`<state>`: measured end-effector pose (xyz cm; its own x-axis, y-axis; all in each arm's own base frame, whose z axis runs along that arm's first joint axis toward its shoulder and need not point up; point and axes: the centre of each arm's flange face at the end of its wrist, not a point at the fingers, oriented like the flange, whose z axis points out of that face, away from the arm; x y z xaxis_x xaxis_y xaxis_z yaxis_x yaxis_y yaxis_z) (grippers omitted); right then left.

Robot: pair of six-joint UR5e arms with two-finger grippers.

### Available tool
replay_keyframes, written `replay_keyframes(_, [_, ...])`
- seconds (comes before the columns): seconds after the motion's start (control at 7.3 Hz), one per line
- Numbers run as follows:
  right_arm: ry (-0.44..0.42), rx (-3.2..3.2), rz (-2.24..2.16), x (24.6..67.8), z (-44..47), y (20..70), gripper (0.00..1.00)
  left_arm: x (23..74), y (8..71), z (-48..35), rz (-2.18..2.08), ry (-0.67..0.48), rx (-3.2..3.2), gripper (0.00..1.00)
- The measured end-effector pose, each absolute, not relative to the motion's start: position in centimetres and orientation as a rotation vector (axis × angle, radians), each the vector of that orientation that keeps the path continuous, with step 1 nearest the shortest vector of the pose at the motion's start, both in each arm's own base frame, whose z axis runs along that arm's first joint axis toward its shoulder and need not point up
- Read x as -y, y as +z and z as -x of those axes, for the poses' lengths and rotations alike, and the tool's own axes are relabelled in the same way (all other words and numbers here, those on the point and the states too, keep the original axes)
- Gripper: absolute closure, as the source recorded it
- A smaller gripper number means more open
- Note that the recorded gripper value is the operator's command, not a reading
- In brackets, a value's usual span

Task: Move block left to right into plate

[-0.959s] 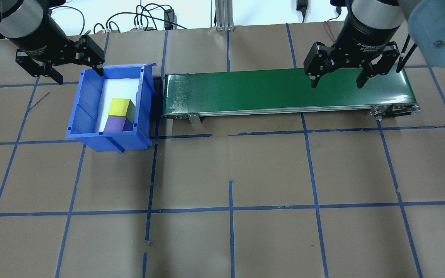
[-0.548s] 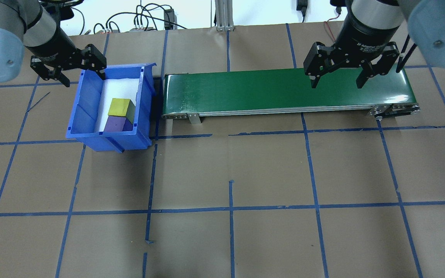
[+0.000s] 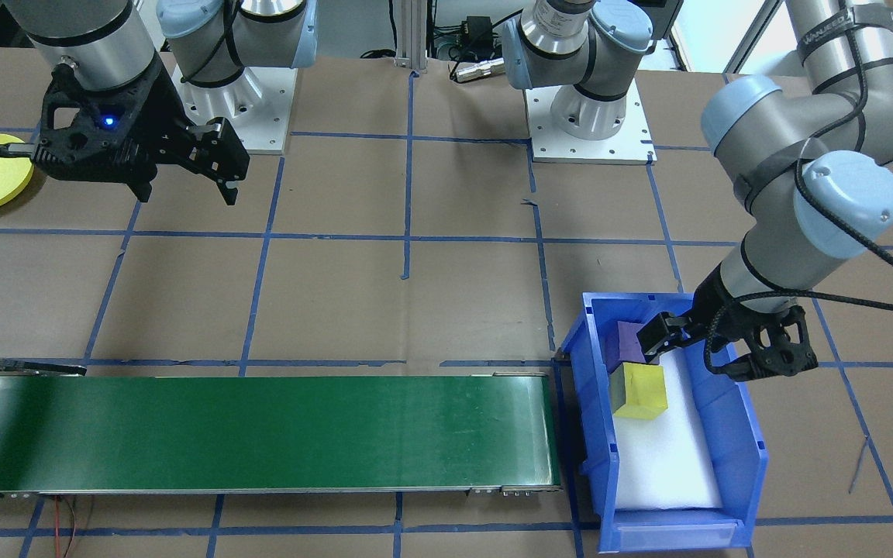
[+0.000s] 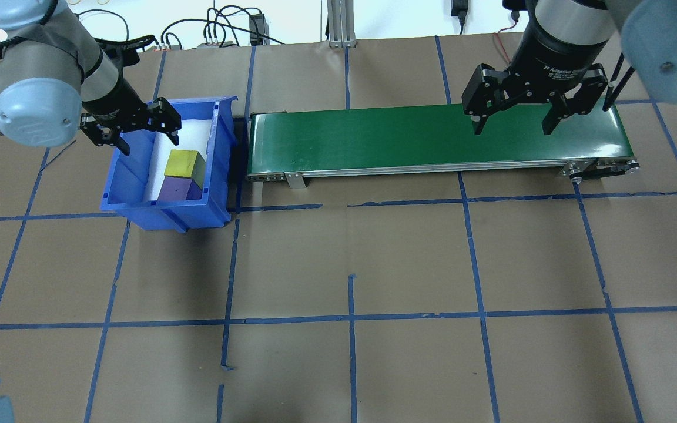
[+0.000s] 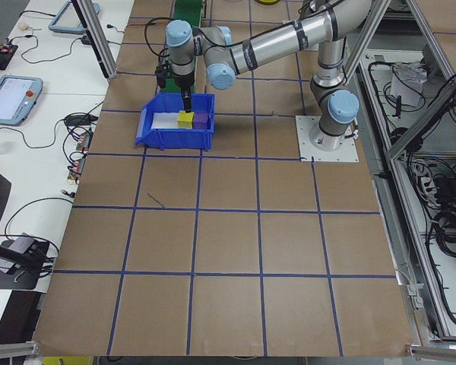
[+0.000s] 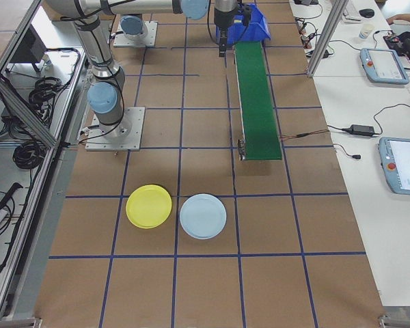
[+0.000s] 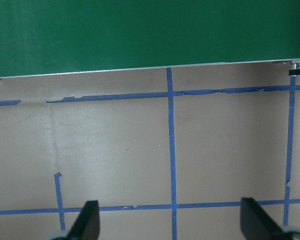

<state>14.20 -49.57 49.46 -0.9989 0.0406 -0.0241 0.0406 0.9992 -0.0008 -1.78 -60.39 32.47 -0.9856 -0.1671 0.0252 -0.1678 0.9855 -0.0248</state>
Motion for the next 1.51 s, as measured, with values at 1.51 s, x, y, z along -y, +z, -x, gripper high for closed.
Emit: replay_keyframes(1.51, [-0.006, -3.116, -0.065, 49.6, -14.1, 49.5, 0.00, 63.0, 24.1, 1.6, -0.072, 0.034, 3.106, 0.00])
